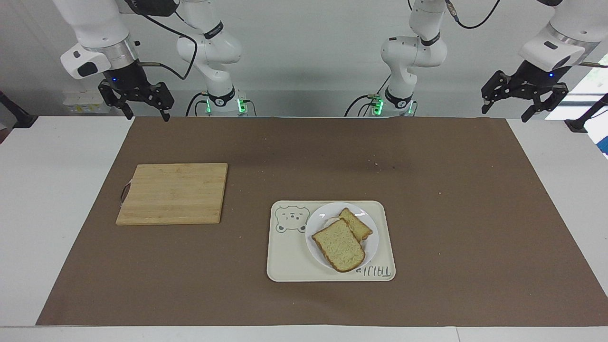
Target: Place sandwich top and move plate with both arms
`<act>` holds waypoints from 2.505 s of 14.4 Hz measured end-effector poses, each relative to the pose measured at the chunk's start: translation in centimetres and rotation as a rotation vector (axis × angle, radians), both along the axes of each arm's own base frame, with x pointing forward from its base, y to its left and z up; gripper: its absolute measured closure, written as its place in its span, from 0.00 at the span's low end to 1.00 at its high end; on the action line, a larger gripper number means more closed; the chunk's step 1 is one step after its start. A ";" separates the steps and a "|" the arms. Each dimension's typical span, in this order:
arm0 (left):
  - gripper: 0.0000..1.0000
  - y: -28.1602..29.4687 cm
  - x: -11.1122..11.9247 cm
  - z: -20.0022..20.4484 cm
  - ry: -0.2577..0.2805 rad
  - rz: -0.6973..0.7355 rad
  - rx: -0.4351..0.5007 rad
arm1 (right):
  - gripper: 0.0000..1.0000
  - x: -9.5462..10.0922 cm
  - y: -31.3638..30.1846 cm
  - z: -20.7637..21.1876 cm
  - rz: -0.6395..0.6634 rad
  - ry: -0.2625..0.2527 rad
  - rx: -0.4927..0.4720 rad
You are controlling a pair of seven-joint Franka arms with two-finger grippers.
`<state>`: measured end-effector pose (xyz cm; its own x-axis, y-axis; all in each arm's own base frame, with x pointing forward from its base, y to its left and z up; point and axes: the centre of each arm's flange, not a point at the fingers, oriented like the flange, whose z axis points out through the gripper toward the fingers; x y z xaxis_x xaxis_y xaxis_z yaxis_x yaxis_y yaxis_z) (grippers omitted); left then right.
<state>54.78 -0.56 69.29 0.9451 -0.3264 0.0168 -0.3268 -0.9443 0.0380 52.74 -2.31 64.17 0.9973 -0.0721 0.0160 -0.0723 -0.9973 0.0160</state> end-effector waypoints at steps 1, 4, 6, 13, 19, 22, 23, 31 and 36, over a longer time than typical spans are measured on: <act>0.00 0.0 -0.1 0.1 -0.001 0.000 0.000 | 0.00 0.0 0.0 0.0 0.000 0.000 0.000; 0.00 0.3 -0.4 0.4 -0.001 0.006 -0.001 | 0.00 0.0 0.0 0.0 0.000 0.000 0.000; 0.00 0.2 -1.0 0.6 0.018 0.011 -0.002 | 0.00 0.0 0.0 0.0 -0.001 0.000 0.000; 0.00 0.1 -2.6 0.7 0.060 0.022 0.011 | 0.00 0.0 0.0 0.0 -0.001 0.001 0.000; 0.00 -0.3 -2.7 0.5 0.074 0.022 0.021 | 0.00 0.0 -0.2 0.0 -0.003 0.003 0.000; 0.00 -0.1 -2.7 0.3 0.076 0.030 0.024 | 0.00 -0.1 -0.2 -0.1 -0.003 0.010 0.001; 0.00 0.0 -2.7 0.3 0.076 0.033 0.024 | 0.00 -0.1 -0.2 -0.1 -0.003 0.011 0.001; 0.00 0.3 -2.6 0.4 0.068 0.142 0.047 | 0.00 -0.1 -0.2 -0.1 -0.004 0.011 0.001; 0.00 0.3 -2.6 0.5 0.066 0.144 0.047 | 0.00 -0.1 -0.2 -0.1 -0.004 0.011 0.001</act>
<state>52.15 -0.27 69.82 0.9806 -0.1869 -0.0586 -0.1867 -0.9824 0.0095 52.60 -2.52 64.09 0.9971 -0.0760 0.0053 -0.0761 -0.9970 0.0161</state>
